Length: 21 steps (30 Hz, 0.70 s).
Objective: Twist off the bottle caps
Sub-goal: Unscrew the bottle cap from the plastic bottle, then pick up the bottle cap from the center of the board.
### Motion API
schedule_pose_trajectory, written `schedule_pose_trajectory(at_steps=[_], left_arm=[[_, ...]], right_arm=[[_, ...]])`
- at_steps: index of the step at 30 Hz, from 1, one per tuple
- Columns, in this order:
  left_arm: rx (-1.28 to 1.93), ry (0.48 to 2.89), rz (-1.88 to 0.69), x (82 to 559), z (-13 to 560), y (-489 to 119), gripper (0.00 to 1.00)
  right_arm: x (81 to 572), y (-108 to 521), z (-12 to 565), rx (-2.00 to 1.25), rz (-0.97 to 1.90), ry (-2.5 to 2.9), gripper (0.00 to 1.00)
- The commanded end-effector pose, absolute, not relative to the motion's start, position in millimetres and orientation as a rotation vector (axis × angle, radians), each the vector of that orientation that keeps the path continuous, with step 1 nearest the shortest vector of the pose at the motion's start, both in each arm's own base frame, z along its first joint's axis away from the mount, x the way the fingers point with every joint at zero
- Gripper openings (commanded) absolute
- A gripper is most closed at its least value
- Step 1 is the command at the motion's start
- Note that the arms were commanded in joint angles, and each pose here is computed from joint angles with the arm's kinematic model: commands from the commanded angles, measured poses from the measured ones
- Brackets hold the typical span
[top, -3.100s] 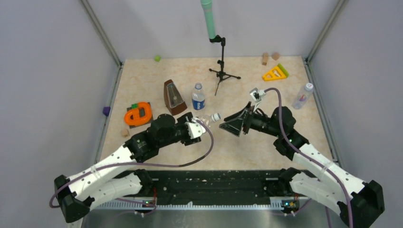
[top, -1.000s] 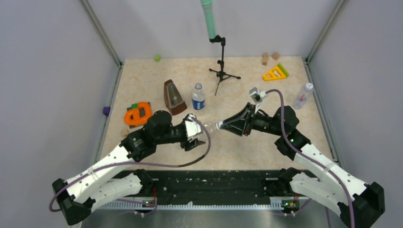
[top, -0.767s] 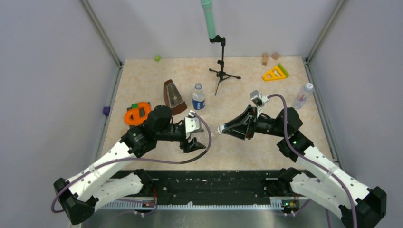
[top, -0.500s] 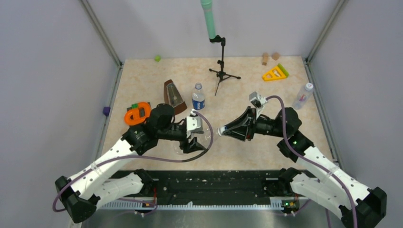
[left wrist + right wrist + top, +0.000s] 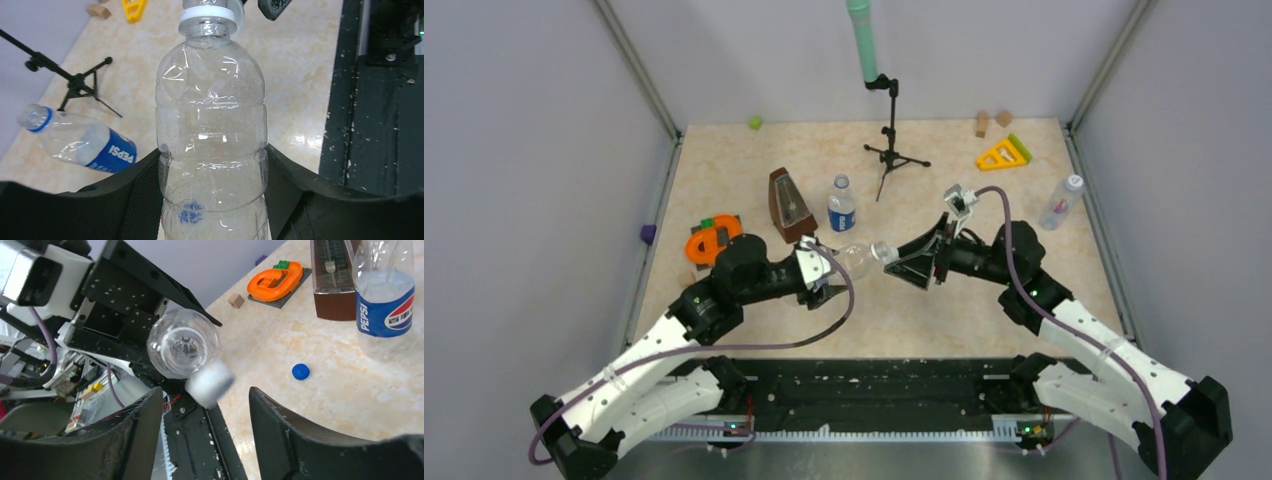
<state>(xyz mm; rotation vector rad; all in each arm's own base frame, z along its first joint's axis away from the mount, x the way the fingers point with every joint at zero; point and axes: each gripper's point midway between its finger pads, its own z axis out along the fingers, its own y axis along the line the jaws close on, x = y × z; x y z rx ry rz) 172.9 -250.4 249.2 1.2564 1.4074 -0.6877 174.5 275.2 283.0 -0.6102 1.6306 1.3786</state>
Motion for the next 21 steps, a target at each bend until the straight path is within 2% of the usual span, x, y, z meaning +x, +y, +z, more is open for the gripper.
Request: schedule_pose_trajectory(at_steps=[1,14,21], left_arm=[[1.189,1.32,-0.552,191,273,-241,0.0],[1.195,1.36,-0.408,204,256,-225,0.0],[1.19,1.382,-0.403,205,250,-225,0.0]], right_arm=[[181,278,313,-0.503,1.429,1.588,0.65],[189,269,318,-0.297,1.483,1.574,0.68],[222,247,289,-0.086,1.26,1.692,0.68]])
